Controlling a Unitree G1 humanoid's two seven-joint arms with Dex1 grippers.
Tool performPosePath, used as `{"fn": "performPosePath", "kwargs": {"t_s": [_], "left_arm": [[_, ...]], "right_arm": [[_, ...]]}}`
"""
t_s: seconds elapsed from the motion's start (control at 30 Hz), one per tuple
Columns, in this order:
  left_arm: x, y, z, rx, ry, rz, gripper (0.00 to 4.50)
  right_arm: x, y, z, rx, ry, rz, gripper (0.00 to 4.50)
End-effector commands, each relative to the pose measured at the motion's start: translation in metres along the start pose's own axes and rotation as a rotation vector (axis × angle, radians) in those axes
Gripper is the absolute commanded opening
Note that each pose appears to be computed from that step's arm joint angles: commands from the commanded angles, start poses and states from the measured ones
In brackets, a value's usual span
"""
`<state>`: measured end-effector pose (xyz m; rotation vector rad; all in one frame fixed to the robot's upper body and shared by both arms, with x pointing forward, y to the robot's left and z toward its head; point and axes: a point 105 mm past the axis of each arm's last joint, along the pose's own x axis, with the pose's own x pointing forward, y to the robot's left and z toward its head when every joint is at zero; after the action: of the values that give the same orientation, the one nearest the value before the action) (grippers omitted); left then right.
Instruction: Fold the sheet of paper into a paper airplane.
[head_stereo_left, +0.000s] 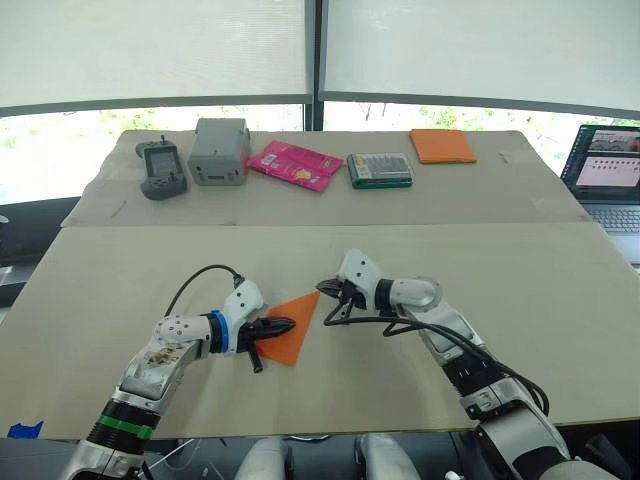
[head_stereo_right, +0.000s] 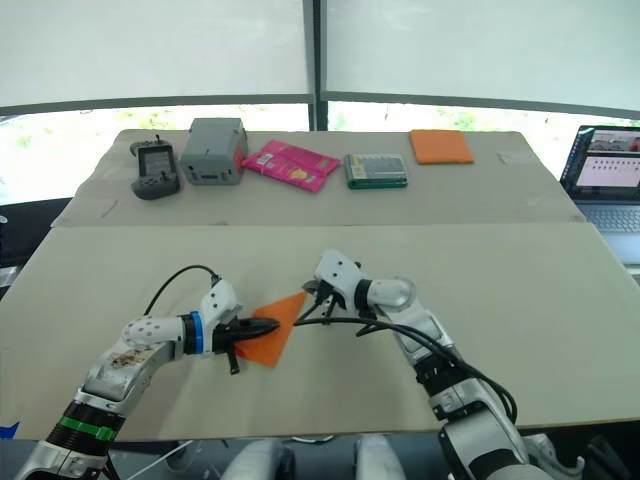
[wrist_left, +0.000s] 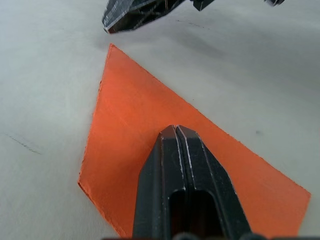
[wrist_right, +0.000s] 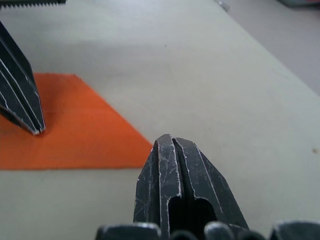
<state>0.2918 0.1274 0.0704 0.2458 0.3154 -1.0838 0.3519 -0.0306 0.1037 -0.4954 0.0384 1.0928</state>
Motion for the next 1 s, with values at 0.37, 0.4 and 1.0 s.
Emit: {"fn": "performPosePath", "kwargs": {"t_s": [0.37, 0.4, 1.0], "left_arm": [[0.003, 0.004, 0.000, -0.010, 0.007, 0.014, 0.00], [0.003, 0.005, 0.000, -0.020, 0.006, 0.025, 0.00], [0.004, -0.008, -0.006, -0.074, 0.016, -0.009, 0.00]], "right_arm": [[0.003, 0.032, -0.007, -0.008, 0.021, 0.152, 0.03], [0.001, 0.038, -0.006, 0.007, 0.016, 0.183, 0.03], [-0.014, 0.101, 0.005, 0.077, 0.003, 0.381, 0.03]]}}
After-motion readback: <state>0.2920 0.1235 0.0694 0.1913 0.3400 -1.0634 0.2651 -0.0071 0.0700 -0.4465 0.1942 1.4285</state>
